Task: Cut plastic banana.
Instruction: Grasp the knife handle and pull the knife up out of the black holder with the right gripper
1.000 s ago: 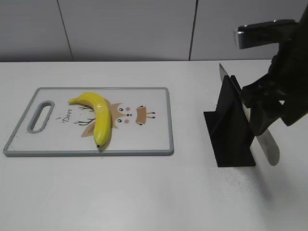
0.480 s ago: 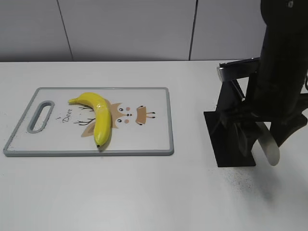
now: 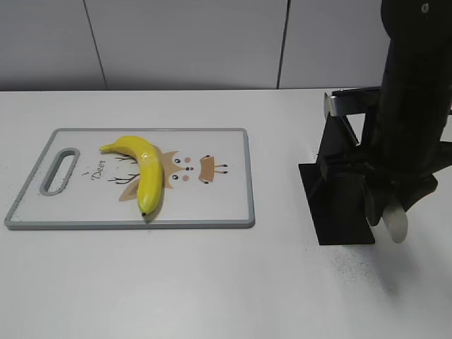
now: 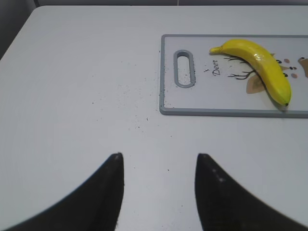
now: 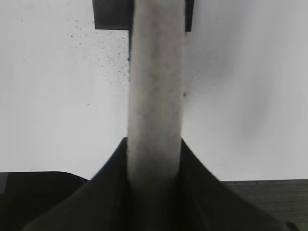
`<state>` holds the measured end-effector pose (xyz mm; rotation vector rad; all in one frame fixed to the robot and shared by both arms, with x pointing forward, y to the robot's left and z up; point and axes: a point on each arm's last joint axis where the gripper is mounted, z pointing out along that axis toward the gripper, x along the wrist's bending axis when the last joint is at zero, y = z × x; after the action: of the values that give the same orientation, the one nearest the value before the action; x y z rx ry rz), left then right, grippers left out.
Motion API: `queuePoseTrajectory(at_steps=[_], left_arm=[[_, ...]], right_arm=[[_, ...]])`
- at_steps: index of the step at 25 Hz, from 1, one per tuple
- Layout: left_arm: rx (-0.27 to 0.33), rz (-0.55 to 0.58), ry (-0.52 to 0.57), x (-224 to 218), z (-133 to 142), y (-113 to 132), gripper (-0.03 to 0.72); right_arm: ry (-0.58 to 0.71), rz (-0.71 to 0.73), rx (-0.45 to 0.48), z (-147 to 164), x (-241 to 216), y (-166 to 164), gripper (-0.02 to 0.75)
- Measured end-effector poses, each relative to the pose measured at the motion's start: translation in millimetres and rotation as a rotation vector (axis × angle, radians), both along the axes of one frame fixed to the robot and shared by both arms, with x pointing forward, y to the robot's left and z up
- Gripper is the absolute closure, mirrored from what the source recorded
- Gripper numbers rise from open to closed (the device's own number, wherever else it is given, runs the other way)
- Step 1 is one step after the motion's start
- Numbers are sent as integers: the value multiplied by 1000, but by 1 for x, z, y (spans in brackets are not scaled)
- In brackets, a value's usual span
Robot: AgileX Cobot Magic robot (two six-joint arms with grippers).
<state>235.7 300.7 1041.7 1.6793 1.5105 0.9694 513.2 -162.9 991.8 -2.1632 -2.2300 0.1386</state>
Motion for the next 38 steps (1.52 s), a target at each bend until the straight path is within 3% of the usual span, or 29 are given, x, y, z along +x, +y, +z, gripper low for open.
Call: queuePoseTrajectory(at_steps=[11,31,38], left_arm=[[0,0,0,0,0,0,217],[0,0,0,0,0,0,217],[0,0,0,0,0,0,217]], right_arm=[[-26,-21,11,9,-2,-1,574],[-365,-15,128,111,-35,-22,575],[-379,145,113,114,-36,-23,575]])
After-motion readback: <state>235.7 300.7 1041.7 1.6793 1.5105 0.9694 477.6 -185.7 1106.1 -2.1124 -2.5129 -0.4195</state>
